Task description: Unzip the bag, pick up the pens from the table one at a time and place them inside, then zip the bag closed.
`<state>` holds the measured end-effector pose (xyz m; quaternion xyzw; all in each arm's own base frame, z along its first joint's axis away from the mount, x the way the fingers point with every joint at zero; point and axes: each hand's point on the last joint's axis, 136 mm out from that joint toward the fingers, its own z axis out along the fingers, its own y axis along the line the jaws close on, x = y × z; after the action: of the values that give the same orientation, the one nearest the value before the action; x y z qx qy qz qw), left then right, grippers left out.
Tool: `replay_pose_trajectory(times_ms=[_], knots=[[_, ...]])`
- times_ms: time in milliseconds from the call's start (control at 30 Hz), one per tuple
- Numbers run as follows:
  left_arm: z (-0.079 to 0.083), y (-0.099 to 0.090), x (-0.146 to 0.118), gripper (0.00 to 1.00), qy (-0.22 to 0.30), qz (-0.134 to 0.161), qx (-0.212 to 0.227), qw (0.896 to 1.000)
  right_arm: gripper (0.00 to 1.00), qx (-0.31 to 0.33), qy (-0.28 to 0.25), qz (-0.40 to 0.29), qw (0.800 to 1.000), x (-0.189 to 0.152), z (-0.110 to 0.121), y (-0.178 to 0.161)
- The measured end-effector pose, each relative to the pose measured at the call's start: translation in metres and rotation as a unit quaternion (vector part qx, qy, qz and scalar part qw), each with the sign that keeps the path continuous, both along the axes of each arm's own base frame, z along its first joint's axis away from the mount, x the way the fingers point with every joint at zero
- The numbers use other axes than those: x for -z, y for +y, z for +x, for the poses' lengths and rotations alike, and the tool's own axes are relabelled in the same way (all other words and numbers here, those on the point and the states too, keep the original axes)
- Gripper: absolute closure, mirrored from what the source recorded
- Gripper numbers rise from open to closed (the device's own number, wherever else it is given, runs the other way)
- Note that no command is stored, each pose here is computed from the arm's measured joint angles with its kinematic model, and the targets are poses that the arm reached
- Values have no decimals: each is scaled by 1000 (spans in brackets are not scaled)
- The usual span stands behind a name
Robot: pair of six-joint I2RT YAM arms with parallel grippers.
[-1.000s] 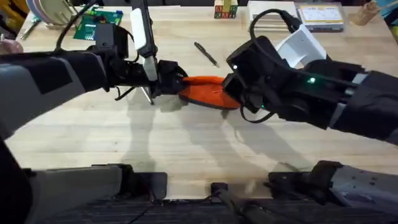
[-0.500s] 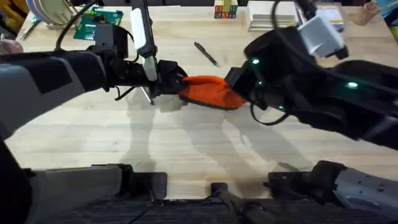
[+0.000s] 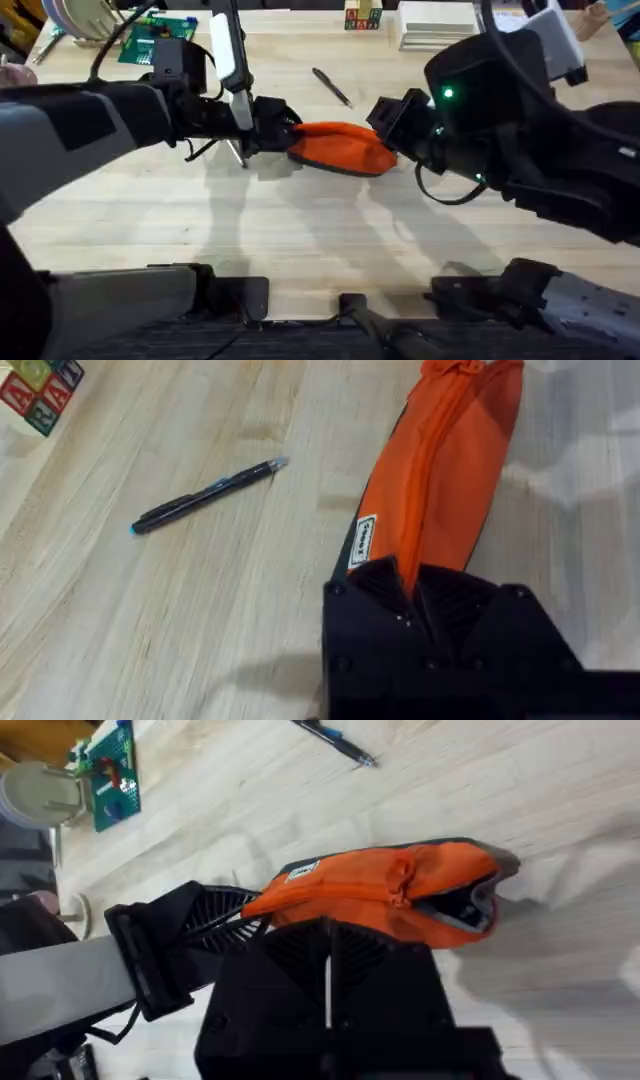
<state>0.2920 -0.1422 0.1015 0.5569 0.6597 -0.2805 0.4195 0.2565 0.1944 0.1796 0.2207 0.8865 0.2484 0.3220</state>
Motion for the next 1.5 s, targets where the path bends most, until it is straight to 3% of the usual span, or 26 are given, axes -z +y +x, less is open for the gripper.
replay_pose_trajectory(times_ms=[267, 333, 500, 533, 900, 1133, 1300, 1500], knots=[[0, 0, 0, 957, 0, 0, 0, 1000, 969, -15, -8, -15, 1000, 0, 0, 0], [0, 0, 0, 957, 0, 0, 0, 1000, 767, -19, -10, -18, 1000, -1, 0, 0], [0, 0, 0, 957, 0, 0, 0, 1000, 60, -38, -17, -37, 998, 0, 0, 0], [0, 0, 0, 957, 0, 0, 0, 1000, 19, -40, -19, -40, 998, 0, 0, 0], [0, 0, 0, 957, 0, 0, 0, 1000, 4, -64, -11, -37, 997, 2, -5, 6], [0, 0, 0, 957, 0, 0, 0, 1000, 5, -152, -42, -91, 983, -10, -7, 13], [0, 0, 0, 957, 0, 0, 0, 1000, 5, -164, -51, -112, 979, -40, 8, 5], [0, 0, 0, 957, 0, 0, 0, 1000, 5, -164, -13, -141, 976, -46, 30, -10]])
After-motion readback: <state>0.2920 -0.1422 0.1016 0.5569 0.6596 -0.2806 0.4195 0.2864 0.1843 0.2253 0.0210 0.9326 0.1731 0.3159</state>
